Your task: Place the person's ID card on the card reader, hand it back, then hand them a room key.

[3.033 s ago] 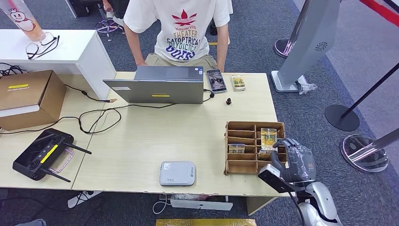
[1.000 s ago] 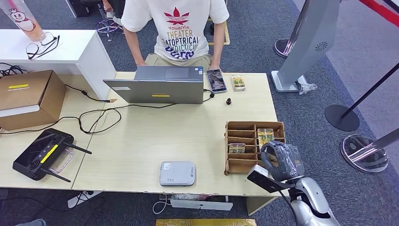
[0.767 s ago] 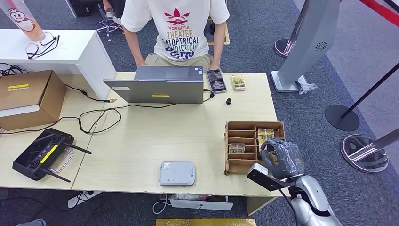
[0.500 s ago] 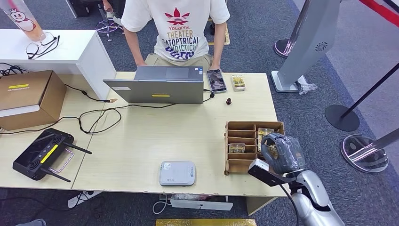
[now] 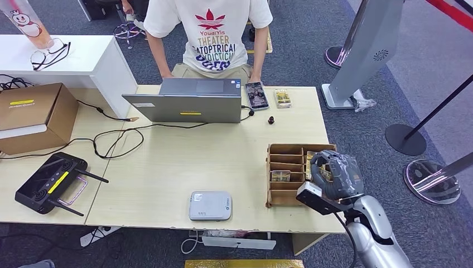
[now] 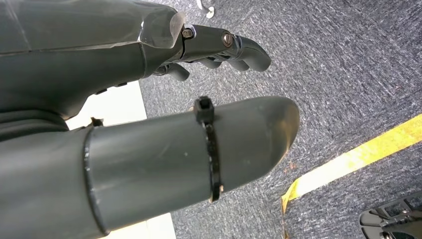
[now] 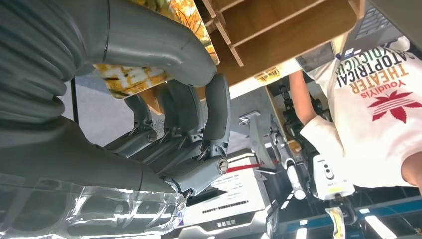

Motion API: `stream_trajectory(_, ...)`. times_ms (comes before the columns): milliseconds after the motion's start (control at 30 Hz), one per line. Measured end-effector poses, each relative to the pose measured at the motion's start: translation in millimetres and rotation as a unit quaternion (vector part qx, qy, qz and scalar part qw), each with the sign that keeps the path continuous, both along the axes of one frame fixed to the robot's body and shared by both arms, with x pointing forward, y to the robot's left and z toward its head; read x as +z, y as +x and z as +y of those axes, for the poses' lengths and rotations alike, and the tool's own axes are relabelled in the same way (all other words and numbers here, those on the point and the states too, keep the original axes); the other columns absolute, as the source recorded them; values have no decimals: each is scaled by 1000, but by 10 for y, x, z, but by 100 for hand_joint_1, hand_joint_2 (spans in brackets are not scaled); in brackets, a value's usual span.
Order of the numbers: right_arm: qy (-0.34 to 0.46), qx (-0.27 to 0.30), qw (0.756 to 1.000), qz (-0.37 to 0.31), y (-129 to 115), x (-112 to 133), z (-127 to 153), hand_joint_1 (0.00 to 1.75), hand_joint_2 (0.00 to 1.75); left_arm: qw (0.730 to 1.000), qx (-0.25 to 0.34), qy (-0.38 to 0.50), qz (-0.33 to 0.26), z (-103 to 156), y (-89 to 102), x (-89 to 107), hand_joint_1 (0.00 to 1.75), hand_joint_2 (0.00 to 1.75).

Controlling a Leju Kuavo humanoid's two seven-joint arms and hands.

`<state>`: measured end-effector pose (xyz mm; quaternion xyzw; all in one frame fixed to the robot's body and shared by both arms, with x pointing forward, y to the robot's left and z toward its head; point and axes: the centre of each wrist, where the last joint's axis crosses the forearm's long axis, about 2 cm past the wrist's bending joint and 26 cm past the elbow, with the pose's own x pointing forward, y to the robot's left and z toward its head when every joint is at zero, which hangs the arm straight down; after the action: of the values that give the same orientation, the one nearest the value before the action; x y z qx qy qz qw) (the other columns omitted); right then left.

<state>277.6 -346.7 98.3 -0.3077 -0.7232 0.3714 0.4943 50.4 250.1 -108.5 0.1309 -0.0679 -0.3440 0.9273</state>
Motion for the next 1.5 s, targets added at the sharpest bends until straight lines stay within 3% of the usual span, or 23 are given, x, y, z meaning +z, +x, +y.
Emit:
stream_trajectory(267, 11, -1, 1000, -9, 18, 68, -14, 144, 175, 1000, -5, 0, 0, -4, 8, 1, 0, 0)
stream_trajectory(467, 14, 4, 1000, -16, 29, 128, -4, 130, 175, 1000, -7, 0, 0, -4, 10, 1, 0, 0)
stream_trajectory(500, 15, 5, 1000, -16, 30, 135, -1, 117, 175, 1000, -7, 0, 0, -4, 10, 2, 0, 0)
stream_trajectory(633, 15, 8, 1000, -18, 33, 156, 4, 38, 175, 1000, -7, 0, 0, -6, 11, 2, 0, 0)
stream_trajectory(700, 16, 7, 1000, -18, 34, 164, 1, 30, 175, 1000, -7, 0, 0, -6, 11, 2, 0, 0)
stream_trajectory(1033, 18, -2, 1000, -15, -23, 153, -35, 47, 175, 1000, -10, 1, 0, -7, 17, 3, 0, 0)
stream_trajectory(1500, 3, -39, 999, 6, -335, 83, -186, 75, 175, 1000, -13, 2, 2, -8, 21, 3, 0, 0)
